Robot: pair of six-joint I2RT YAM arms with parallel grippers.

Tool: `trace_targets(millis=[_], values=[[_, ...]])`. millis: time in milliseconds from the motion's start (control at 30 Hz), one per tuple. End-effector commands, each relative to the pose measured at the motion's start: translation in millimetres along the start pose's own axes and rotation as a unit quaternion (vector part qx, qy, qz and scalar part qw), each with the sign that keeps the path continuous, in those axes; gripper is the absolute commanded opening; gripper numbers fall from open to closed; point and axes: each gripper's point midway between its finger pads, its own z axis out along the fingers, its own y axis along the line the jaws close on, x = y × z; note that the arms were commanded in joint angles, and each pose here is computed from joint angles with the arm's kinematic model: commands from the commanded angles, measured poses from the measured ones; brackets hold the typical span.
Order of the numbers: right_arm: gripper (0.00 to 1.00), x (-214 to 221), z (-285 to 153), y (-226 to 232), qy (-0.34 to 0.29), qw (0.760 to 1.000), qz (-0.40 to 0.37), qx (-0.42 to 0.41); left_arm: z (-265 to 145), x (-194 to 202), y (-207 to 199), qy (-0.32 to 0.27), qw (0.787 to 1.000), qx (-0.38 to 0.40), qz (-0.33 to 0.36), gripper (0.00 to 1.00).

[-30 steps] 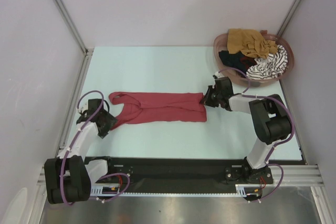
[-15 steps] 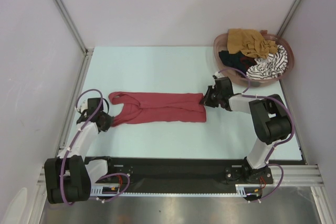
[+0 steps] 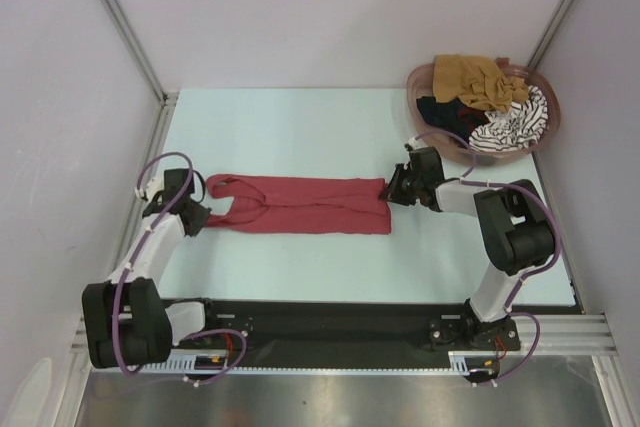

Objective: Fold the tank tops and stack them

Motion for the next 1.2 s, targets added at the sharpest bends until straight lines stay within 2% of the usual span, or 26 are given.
trace_targets(millis=[0,33,100,367,500,633,667,733,767,800,833,1033,1167], values=[[0.0,9,4,-4,0.019,1.0,0.004,0.007,1,-19,-2,-0.024,1.0,-0.019,-0.007,0.37],[0.0,9,4,-4,0.018,1.0,0.003,0.008,3,-19,-1,-0.023,0.999,-0.021,-0.008,0.44],[0.0,9,4,-3,0.017,1.0,0.002,0.007,7,-16,-1,-0.017,1.0,-0.016,-0.01,0.51],[0.0,9,3,-2,0.018,1.0,0.002,0.005,4,-24,1,-0.034,0.999,-0.011,-0.002,0.55],[0.0,10,4,-2,0.02,1.0,0.002,0.005,-14,-44,12,-0.079,0.996,-0.031,-0.008,0.91],[0.0,9,5,-3,0.019,1.0,0.002,0.005,-30,-48,-9,-0.082,0.996,0.036,0.021,0.92],[0.0,10,5,-3,0.021,1.0,0.002,0.006,-32,-35,-20,-0.056,0.995,0.073,0.039,0.91],[0.0,11,6,-3,0.021,1.0,0.002,0.005,-44,-24,-45,-0.049,0.982,0.155,0.093,0.91],[0.0,10,5,-2,0.021,1.0,0.001,0.005,-46,-3,-54,-0.017,0.973,0.2,0.115,0.92],[0.0,11,5,-3,0.021,1.0,0.002,0.005,-57,5,-64,-0.015,0.964,0.237,0.117,0.96],[0.0,11,5,-3,0.022,1.0,0.002,0.005,-61,13,-67,-0.007,0.959,0.256,0.119,0.96],[0.0,9,5,-2,0.019,1.0,0.001,0.005,-72,58,-58,0.035,0.95,0.291,0.11,0.93],[0.0,8,4,0,0.018,1.0,-0.002,0.004,-74,83,-64,0.07,0.939,0.33,0.071,0.9]])
